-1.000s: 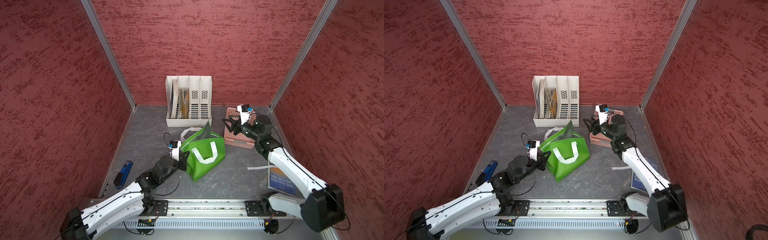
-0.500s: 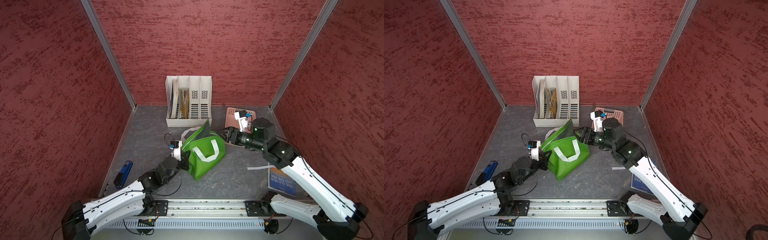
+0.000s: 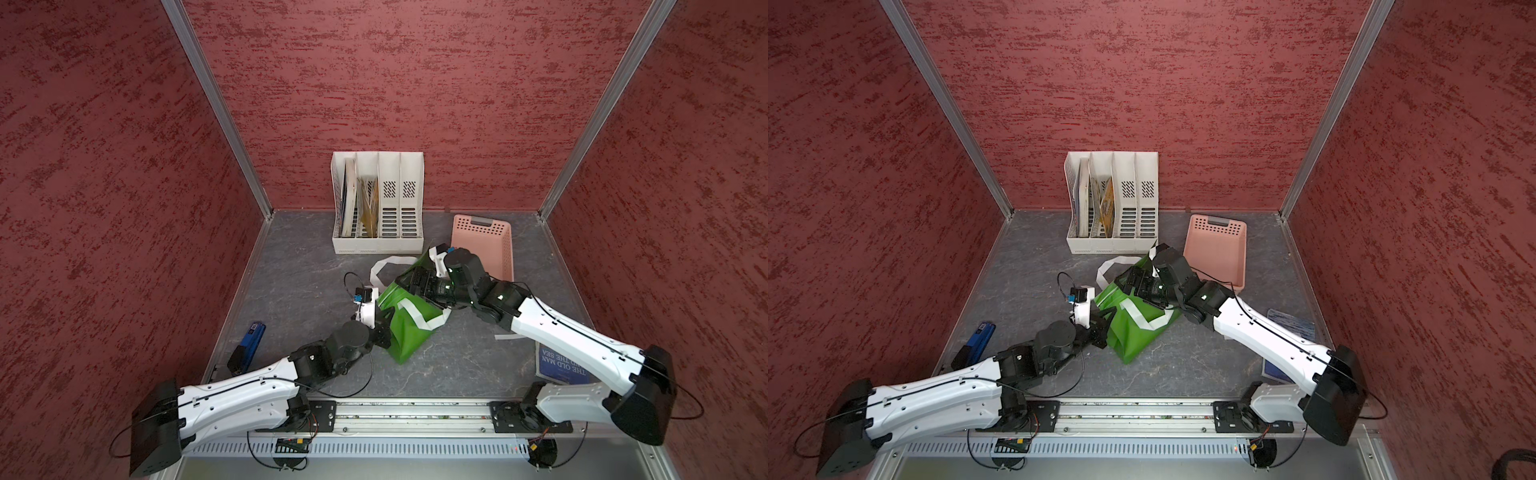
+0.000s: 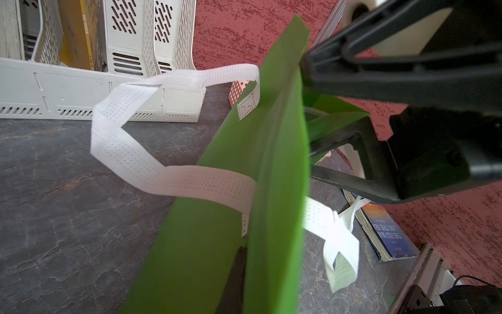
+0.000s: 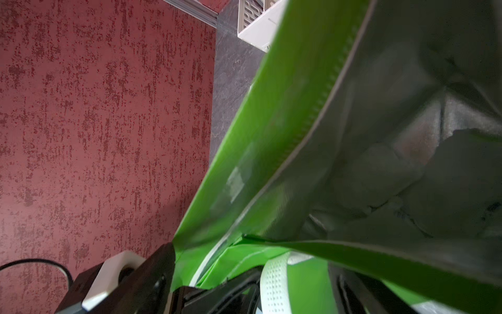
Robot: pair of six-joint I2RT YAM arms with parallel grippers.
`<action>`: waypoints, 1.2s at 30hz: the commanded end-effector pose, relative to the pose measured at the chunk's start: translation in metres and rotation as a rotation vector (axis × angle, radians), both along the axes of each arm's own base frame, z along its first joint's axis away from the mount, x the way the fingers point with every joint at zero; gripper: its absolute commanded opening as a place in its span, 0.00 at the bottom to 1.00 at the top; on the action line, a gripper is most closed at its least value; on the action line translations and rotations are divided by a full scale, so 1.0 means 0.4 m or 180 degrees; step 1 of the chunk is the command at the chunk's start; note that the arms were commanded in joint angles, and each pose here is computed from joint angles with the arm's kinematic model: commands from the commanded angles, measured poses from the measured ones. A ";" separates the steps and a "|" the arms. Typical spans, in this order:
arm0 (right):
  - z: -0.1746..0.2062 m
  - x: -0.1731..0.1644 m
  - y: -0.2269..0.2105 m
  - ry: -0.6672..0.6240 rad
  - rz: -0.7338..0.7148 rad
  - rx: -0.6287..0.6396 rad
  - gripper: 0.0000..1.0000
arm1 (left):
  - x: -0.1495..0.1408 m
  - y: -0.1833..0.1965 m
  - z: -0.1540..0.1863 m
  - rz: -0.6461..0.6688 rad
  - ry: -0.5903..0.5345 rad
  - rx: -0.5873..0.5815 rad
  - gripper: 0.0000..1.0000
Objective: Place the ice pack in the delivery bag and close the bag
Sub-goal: Seal the delivery bag at the center of the board.
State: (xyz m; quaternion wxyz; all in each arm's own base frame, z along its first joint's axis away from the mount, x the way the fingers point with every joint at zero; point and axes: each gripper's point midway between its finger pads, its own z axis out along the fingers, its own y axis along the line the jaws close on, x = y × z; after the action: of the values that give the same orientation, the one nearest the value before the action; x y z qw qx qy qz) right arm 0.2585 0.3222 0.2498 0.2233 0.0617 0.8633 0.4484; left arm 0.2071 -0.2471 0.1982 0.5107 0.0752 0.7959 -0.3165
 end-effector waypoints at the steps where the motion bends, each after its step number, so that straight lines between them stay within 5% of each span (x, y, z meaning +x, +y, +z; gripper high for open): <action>1: 0.060 0.053 0.020 -0.0500 -0.0139 0.0172 0.90 | -0.012 -0.019 0.013 -0.0099 -0.0046 -0.0019 0.00; 7: 0.071 0.075 0.052 -0.0652 -0.0077 0.0302 0.84 | -0.041 -0.043 0.006 -0.0359 -0.0078 0.0060 0.00; 15: 0.055 0.058 0.047 -0.0693 0.0060 0.0167 0.78 | -0.030 -0.017 0.008 -0.0180 -0.0119 0.0066 0.00; 24: 0.065 0.013 -0.043 -0.0131 -0.0169 -0.0331 0.96 | -0.033 -0.012 -0.001 -0.0200 -0.0115 0.0205 0.04; 30: 0.082 0.016 -0.023 0.0121 -0.0314 -0.0041 0.98 | -0.040 -0.026 0.002 -0.0322 -0.0135 0.0272 0.09; 36: 0.044 0.017 -0.022 0.0233 -0.0359 -0.0070 0.80 | -0.034 -0.027 0.009 -0.0274 -0.0168 0.0230 0.12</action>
State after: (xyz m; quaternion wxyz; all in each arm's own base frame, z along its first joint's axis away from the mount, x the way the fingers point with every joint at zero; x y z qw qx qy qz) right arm 0.2665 0.3165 0.2749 0.2239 0.1070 0.8676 0.4310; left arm 0.1947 -0.2547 0.1977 0.5134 0.1262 0.7910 -0.3078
